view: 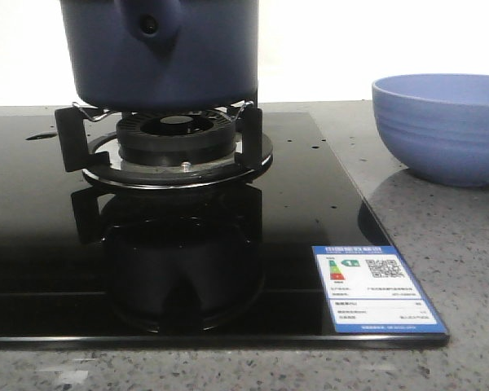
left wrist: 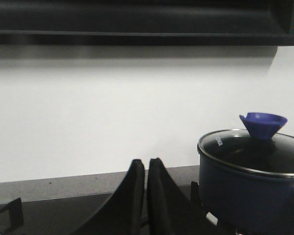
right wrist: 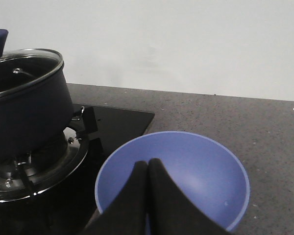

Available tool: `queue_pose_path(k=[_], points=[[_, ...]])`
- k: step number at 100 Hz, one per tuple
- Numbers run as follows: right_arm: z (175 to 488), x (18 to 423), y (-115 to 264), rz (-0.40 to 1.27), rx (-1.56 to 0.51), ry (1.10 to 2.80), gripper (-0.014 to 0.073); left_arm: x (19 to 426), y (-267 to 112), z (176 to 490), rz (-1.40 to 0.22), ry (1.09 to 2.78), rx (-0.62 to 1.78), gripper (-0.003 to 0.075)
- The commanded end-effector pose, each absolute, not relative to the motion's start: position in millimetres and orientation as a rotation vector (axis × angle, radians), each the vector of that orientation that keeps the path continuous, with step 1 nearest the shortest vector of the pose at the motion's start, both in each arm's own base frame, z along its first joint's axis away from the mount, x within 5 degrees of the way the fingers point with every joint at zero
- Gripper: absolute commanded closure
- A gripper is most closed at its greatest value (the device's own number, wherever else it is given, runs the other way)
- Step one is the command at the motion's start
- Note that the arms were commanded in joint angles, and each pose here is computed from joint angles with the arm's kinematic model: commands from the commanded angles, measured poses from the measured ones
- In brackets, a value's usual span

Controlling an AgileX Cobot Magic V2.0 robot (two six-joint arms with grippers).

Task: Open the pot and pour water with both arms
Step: 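Lower the glass lid onto the pot and release the knob with left gripper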

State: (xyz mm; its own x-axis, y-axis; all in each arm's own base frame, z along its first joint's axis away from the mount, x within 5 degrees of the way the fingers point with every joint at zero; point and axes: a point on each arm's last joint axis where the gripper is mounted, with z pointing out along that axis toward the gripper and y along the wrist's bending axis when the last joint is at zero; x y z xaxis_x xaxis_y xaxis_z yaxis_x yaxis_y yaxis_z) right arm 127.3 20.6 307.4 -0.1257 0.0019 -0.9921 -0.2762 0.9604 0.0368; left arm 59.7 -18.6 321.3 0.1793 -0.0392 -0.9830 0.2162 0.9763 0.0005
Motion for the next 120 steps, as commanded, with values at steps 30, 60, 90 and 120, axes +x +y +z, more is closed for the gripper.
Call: queue_pose_path(k=[30, 60, 90, 120], points=[[319, 127, 18, 0.227, -0.168, 1.634, 0.0657, 46, -16, 309, -0.209, 1.327, 0.099, 0.0741], [319, 127, 18, 0.227, -0.168, 1.634, 0.0657, 46, -16, 308, -0.209, 1.33, 0.099, 0.0741], [319, 127, 18, 0.227, -0.168, 1.634, 0.0657, 46, -16, 308, -0.209, 1.33, 0.099, 0.0741], [319, 127, 18, 0.227, -0.168, 1.634, 0.0657, 51, -9, 302, -0.165, 1.375, 0.013, 0.0741]])
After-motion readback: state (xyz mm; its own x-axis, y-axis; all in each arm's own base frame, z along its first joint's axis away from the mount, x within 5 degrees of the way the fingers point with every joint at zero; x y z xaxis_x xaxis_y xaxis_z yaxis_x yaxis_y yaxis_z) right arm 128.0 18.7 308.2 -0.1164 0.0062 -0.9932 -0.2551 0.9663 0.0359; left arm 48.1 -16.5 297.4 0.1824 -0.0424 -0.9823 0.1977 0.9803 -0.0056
